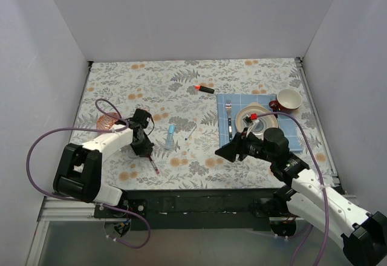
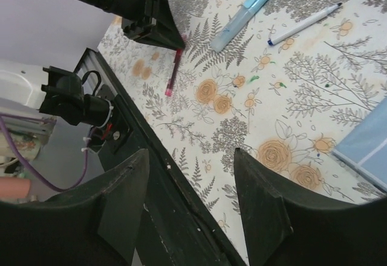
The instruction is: Insert the pens into the pen caps
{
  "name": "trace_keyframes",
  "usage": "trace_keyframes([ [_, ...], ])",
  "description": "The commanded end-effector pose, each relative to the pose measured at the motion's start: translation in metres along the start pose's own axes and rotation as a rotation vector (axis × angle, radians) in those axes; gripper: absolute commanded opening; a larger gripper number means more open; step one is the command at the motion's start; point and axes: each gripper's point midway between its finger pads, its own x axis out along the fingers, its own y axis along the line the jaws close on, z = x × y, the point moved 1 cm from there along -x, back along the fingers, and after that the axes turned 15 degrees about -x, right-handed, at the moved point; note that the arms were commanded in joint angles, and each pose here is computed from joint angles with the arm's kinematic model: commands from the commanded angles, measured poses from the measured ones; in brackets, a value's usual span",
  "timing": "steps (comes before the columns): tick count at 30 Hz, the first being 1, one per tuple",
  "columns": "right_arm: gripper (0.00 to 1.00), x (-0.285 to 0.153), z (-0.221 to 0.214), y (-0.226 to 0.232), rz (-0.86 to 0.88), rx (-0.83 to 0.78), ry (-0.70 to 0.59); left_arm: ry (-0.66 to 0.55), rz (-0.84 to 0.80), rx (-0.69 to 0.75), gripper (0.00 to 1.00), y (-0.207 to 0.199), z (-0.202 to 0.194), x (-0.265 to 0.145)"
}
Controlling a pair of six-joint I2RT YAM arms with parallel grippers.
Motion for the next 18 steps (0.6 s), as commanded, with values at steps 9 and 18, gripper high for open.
trace_keyframes([
  [9,0.69,0.048,0.014,0.055,0.318,0.06,0.015,0.179,-0.87,0.269,0.0,-0.118,-0.043,-0.126],
  [18,0.66,0.084,0.02,0.079,0.445,0.156,0.023,0.245,-1.171,0.359,0.0,-0.121,-0.069,-0.165],
])
